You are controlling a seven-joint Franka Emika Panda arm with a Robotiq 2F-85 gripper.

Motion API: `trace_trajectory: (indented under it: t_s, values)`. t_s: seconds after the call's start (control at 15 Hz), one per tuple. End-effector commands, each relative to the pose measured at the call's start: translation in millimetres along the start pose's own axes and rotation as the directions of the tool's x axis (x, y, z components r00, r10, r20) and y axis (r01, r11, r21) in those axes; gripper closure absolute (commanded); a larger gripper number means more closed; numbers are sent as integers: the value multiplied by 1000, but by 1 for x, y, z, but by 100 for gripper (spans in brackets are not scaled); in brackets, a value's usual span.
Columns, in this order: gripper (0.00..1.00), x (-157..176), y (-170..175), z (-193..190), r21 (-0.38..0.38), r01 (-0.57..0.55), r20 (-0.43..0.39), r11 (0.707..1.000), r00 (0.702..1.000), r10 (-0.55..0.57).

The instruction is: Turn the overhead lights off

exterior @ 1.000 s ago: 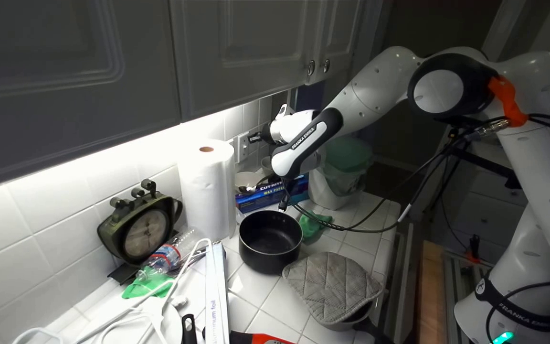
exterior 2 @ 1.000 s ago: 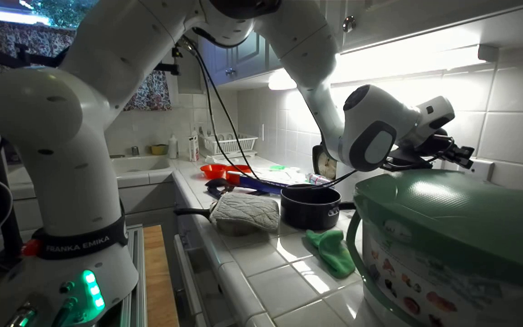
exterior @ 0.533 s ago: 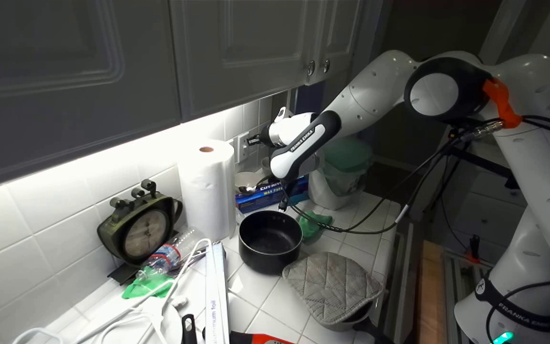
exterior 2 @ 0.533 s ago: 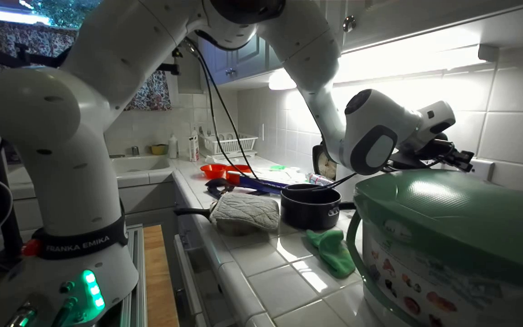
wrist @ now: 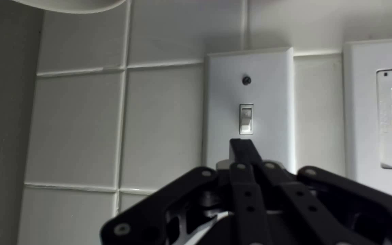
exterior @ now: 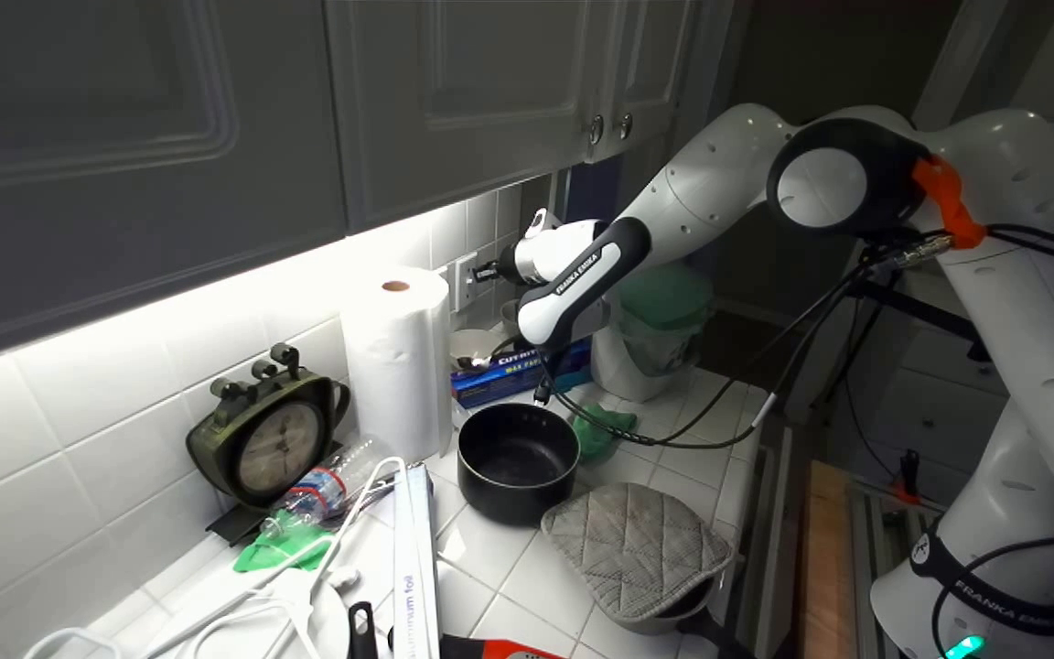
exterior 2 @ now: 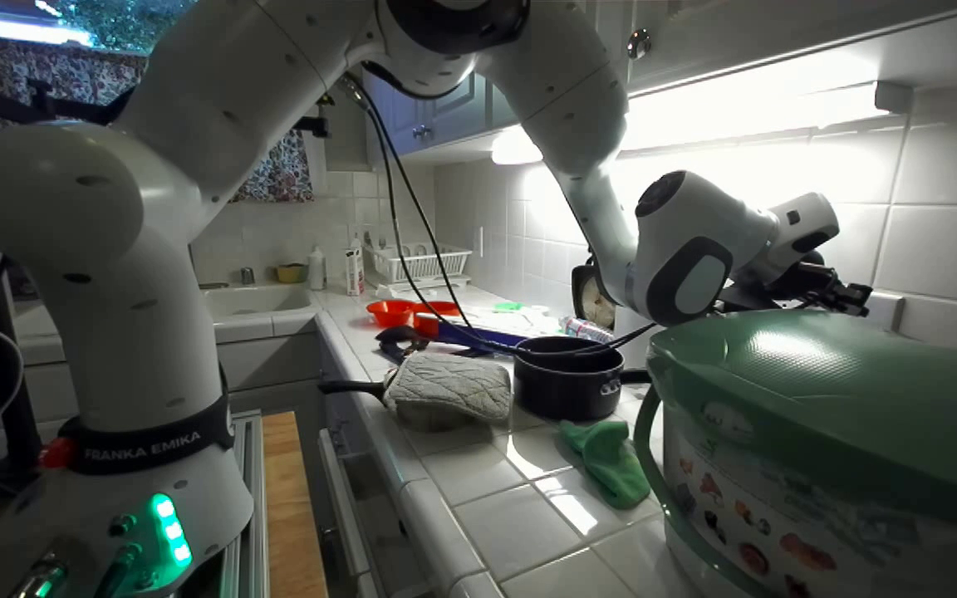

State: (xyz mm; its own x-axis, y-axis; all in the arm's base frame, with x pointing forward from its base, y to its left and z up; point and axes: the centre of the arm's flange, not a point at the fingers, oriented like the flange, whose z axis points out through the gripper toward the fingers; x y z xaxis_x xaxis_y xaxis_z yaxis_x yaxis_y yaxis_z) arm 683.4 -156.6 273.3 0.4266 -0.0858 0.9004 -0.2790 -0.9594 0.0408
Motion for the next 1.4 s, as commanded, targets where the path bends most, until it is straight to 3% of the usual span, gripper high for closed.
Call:
trace_trajectory:
  t_s: [0.0, 0.73, 1.33]
  values:
    - [100, 1, 2, 13, 28, -4, -26, 1000, 1000, 4]
    - [100, 2, 6, 20, 41, 8, -35, 999, 999, -7]
    - [100, -2, 7, 22, 51, -5, 11, 999, 1000, 4]
